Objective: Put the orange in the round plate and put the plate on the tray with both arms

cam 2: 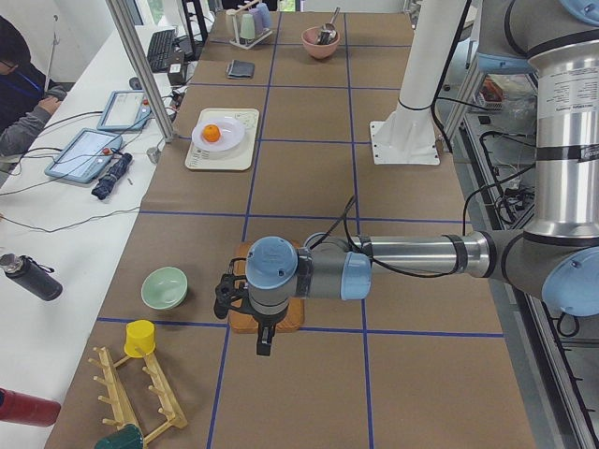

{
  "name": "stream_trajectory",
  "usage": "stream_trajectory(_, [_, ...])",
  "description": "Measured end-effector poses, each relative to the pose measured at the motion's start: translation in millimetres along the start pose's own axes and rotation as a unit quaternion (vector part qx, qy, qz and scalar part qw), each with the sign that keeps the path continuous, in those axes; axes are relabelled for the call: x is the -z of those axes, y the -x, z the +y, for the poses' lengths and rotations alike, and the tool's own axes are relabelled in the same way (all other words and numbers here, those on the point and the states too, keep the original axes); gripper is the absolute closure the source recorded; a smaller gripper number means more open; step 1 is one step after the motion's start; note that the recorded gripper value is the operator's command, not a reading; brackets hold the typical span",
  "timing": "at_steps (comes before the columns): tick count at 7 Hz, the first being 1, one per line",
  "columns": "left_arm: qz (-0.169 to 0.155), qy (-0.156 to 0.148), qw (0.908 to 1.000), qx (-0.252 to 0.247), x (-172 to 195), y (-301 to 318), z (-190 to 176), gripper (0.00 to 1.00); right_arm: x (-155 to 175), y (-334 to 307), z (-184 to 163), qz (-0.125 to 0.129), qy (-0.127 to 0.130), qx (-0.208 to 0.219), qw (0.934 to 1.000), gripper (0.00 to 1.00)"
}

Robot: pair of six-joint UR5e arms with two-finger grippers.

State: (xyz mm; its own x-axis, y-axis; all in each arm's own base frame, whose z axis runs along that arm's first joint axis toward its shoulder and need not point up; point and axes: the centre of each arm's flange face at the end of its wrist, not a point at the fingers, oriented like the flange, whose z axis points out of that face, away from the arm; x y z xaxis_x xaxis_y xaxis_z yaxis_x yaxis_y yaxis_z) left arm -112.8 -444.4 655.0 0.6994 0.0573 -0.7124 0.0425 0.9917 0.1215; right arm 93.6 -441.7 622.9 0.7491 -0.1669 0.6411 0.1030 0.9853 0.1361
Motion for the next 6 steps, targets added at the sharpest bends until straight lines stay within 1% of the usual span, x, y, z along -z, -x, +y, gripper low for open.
stream_trajectory(6, [0.0, 0.001, 1.0, 0.001, -1.4, 1.4, 0.4, 0.02, 1.7, 2.8, -1.0, 0.0, -0.002, 0.003, 1.0, 0.0])
